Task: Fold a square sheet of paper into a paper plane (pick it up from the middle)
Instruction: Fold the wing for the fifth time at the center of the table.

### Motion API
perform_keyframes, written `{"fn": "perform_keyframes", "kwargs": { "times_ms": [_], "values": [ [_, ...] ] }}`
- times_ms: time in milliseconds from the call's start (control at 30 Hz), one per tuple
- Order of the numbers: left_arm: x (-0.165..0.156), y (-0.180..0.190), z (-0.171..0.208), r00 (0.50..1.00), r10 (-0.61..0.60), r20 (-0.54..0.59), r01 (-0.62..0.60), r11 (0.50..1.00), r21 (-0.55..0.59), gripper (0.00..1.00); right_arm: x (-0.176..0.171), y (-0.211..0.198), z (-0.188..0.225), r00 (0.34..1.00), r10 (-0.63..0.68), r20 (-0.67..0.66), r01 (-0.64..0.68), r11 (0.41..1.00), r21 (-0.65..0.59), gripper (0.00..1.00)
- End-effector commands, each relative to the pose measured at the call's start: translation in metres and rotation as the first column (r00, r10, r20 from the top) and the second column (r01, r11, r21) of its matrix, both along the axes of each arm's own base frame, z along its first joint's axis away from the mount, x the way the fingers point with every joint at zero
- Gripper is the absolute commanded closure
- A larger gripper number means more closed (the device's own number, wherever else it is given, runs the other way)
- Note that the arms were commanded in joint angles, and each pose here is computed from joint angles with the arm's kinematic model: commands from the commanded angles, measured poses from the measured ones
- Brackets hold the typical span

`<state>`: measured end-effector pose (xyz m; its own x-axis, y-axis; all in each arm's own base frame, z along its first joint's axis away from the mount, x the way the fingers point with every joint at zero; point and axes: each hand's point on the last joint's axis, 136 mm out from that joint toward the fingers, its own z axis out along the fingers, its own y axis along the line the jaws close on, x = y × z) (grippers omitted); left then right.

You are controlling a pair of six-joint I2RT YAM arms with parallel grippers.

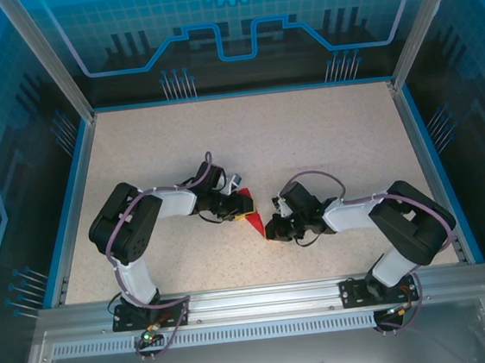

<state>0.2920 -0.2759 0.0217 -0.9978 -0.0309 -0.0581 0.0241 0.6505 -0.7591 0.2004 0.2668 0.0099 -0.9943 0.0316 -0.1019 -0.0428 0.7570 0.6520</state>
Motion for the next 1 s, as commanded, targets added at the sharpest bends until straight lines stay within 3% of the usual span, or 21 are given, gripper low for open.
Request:
{"fn": "perform_keyframes", "kwargs": {
  "times_ms": [0, 200, 333, 800, 967],
  "values": [
    [-0.015, 0.014, -0.040, 0.997, 0.002, -0.072, 0.006, 0.994, 0.110, 0.66, -0.019, -0.026, -0.014, 0.998, -0.007, -0.065, -0.001, 0.993, -0.119, 0.93],
    [-0.016, 0.013, -0.039, 0.997, -0.001, -0.077, 0.009, 0.995, 0.104, 0.66, 0.010, 0.004, 0.035, 0.996, 0.012, 0.091, -0.013, 1.000, 0.011, 0.90],
    [-0.016, 0.013, -0.038, 0.997, -0.002, -0.075, 0.010, 0.994, 0.104, 0.66, 0.022, 0.024, 0.046, 0.993, 0.012, 0.115, -0.020, 0.997, 0.068, 0.89],
    [-0.015, 0.011, -0.036, 0.997, -0.006, -0.074, 0.013, 0.995, 0.096, 0.66, 0.039, 0.041, 0.026, 0.997, -0.016, 0.077, 0.009, 0.995, 0.099, 0.88],
    [-0.014, 0.011, -0.035, 0.997, -0.008, -0.075, 0.015, 0.996, 0.092, 0.66, 0.040, 0.030, 0.007, 0.998, -0.030, 0.049, 0.029, 0.999, 0.020, 0.88]
  ]
}}
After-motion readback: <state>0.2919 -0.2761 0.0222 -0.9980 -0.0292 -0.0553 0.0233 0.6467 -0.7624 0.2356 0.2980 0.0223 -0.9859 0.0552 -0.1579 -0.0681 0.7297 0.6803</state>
